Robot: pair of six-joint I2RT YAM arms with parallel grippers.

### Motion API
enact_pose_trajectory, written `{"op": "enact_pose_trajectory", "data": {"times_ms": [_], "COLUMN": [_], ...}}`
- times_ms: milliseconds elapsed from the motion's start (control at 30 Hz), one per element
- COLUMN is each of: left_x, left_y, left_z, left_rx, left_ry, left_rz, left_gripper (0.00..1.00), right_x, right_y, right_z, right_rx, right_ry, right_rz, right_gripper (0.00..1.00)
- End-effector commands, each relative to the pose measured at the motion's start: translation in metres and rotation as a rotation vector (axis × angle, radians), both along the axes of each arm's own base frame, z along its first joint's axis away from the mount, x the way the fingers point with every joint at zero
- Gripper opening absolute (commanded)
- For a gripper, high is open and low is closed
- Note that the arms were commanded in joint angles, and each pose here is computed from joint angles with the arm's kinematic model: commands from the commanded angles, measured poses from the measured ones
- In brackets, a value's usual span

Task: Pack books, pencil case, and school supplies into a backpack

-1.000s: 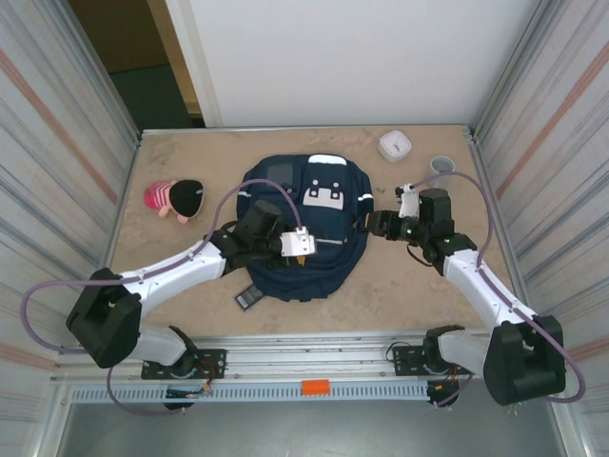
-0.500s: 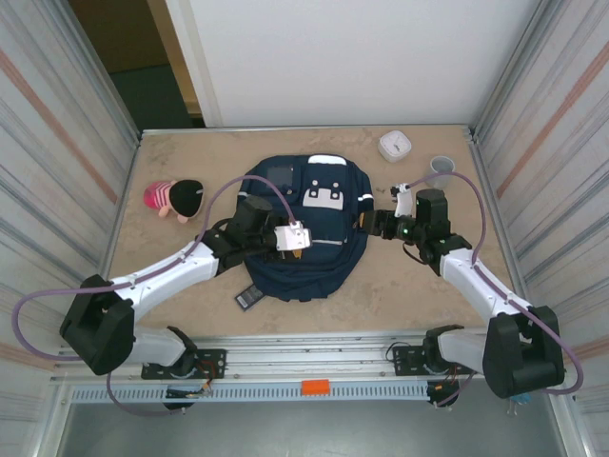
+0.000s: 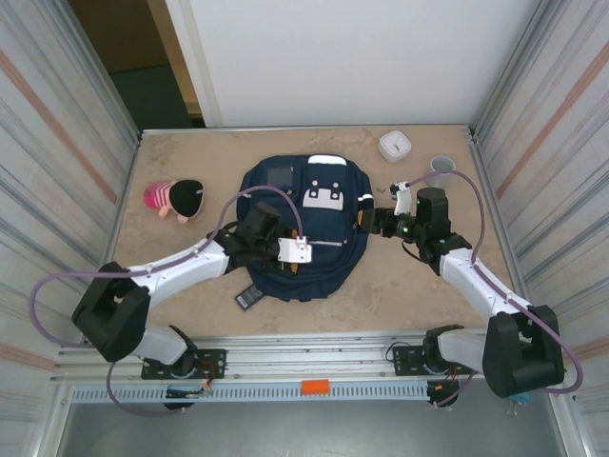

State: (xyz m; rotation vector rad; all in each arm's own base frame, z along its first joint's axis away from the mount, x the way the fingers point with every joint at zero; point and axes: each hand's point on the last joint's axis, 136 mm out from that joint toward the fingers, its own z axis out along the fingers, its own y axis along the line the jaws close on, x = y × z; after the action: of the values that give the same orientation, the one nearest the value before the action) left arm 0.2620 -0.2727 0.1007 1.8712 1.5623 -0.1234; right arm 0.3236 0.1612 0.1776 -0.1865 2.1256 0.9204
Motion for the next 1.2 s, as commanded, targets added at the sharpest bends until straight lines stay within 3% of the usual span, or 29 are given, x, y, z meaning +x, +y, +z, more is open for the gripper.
{"op": "enact_pose_trajectory", "data": {"times_ms": [0,133,233,300,367,467,567,800,967,1167], "left_x": [0.013,0.032,0.037,0.033,0.024,0.011,0.002,0.000,0.001,0.004], "left_y": [0.001,-0.003,-0.007,-0.008,-0.006,-0.001,0.008,0.011,0.010,0.011], "left_z": [-0.015,-0.015,0.002,0.019,0.037,0.059,0.071,0.069,0.067,0.071], "left_rx": [0.044,0.020,-0.071,-0.174,-0.287,-0.429,-0.503,-0.496,-0.497,-0.508], "left_ry": [-0.028,-0.087,-0.116,-0.082,-0.038,-0.034,-0.004,0.006,0.013,-0.002], "left_rz": [0.029,0.090,0.119,0.126,0.113,0.079,0.049,0.033,0.033,0.044], "left_gripper": [0.68,0.57,0.38,0.18,0.10,0.08,0.05,0.05,0.05,0.05], "right_x": [0.001,0.000,0.001,0.001,0.002,0.003,0.008,0.026,0.008,-0.012], "right_y": [0.002,0.002,0.001,0.000,0.000,0.007,0.016,0.043,0.070,0.079], "right_z": [0.007,0.007,0.008,0.008,0.009,0.023,0.022,0.010,-0.010,-0.023], "right_rx": [0.021,0.019,0.018,0.027,0.056,0.167,0.183,0.263,0.169,0.162], "right_ry": [-0.017,-0.021,-0.029,-0.031,-0.022,0.005,0.047,0.101,0.116,0.174], "right_rz": [0.012,0.010,0.010,0.015,0.022,0.091,0.139,0.255,0.371,0.447], "right_gripper": [0.52,0.52,0.52,0.52,0.53,0.56,0.58,0.68,0.69,0.70]}}
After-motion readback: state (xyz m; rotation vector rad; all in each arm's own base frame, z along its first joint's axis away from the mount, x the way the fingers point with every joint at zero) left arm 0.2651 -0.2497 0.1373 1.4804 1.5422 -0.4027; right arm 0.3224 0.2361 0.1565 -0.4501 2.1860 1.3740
